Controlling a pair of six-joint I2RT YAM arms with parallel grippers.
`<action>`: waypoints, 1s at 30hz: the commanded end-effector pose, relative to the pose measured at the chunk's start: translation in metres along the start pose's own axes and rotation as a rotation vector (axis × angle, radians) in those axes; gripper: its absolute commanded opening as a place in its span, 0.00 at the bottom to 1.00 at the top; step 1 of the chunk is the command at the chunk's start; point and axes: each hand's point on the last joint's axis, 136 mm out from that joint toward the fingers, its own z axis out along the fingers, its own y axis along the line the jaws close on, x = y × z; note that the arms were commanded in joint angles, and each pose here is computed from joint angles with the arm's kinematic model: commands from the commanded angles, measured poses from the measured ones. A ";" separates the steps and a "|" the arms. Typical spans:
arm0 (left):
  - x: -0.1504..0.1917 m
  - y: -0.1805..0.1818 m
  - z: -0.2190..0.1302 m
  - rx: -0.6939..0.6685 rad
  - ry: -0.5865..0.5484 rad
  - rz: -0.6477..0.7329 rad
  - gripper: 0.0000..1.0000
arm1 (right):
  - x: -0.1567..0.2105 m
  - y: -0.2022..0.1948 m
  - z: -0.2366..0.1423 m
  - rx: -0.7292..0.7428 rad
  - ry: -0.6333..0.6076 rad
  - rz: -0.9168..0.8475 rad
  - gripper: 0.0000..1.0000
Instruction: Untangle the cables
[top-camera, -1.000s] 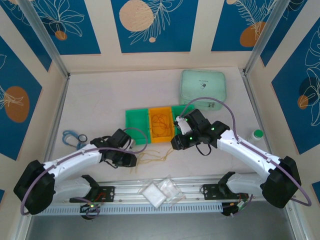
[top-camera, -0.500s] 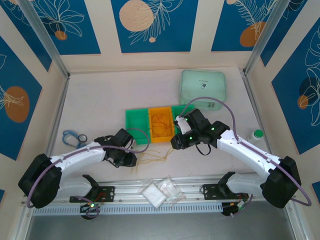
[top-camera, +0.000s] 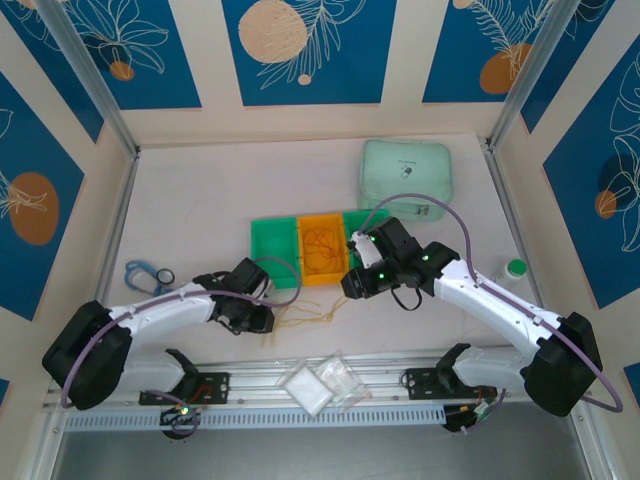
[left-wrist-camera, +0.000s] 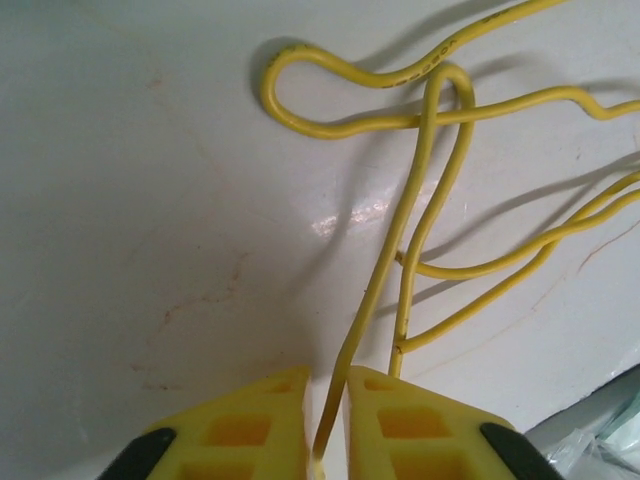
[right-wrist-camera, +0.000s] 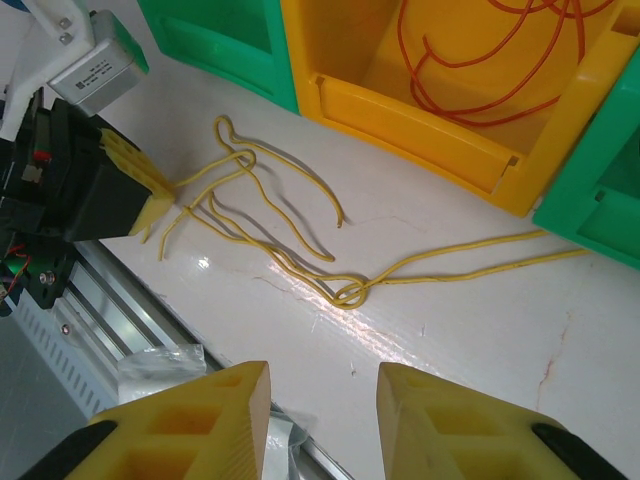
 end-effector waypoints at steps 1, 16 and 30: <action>0.002 0.001 0.004 0.012 0.016 0.011 0.02 | 0.002 0.001 0.002 -0.015 0.006 0.010 0.34; -0.016 -0.008 -0.059 -0.033 -0.154 0.132 0.00 | -0.004 0.009 0.002 -0.059 -0.015 0.002 0.32; -0.039 -0.043 -0.112 0.048 -0.289 0.260 0.00 | -0.027 0.057 -0.011 -0.302 -0.122 -0.118 0.33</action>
